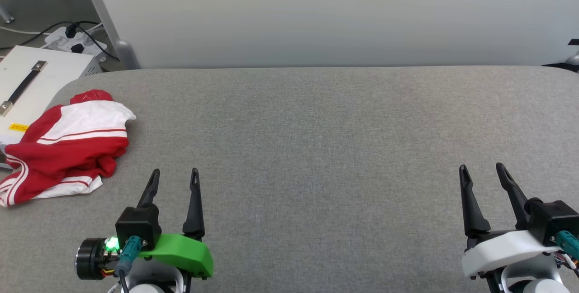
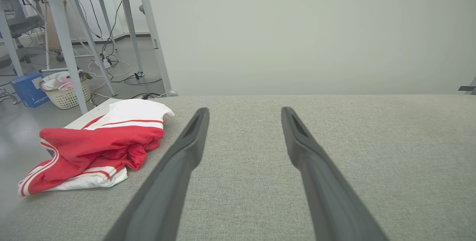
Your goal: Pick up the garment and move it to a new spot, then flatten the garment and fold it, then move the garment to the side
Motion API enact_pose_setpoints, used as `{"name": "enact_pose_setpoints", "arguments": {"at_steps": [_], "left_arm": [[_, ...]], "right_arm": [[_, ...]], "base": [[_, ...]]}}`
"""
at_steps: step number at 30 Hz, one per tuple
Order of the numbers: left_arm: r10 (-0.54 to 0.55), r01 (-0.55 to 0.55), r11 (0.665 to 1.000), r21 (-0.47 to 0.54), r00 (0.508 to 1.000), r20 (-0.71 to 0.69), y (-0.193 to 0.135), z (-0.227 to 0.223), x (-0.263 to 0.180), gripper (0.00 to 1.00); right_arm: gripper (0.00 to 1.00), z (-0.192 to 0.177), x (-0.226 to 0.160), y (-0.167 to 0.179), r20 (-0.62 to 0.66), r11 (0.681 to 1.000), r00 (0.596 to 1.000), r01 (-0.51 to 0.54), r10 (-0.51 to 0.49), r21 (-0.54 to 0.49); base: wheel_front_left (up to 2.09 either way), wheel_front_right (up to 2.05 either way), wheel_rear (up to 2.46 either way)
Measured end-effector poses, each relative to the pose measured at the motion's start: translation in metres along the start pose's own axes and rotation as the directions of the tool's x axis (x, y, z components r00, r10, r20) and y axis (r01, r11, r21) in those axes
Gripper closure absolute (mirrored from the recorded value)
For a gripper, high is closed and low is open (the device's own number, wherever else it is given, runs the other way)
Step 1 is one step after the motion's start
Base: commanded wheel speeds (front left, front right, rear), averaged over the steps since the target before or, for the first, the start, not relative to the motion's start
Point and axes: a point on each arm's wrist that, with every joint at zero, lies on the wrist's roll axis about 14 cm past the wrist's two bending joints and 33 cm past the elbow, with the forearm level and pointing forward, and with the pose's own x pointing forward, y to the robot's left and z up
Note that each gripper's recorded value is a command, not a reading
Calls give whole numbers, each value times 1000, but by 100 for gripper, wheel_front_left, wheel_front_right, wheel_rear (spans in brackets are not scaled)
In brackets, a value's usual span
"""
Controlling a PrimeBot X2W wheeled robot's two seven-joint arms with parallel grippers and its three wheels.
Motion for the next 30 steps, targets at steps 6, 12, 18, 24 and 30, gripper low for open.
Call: {"name": "enact_pose_setpoints", "arguments": {"at_steps": [6,12,18,24,30], "left_arm": [[-7,7,1000,-1,1000,8,-3,1,0,0],[-14,14,1000,-11,1000,20,-5,2,0,0],[-16,17,1000,-23,999,31,-6,3,-1,0],[-17,19,999,-36,999,42,-7,5,-1,0],[-19,22,999,-38,998,52,-8,6,-1,0]], "right_arm": [[0,1,-1,0,11,1000,1000,0,0,3],[0,-2,-4,-1,11,1000,1000,4,-4,17],[0,1,-4,0,27,1000,1000,4,-4,25],[0,4,-5,0,43,999,999,4,-5,33],[0,5,-6,0,53,999,999,3,-5,36]], "base": [[0,0,0],[0,0,0],[0,0,0],[0,0,0],[0,0,0]]}}
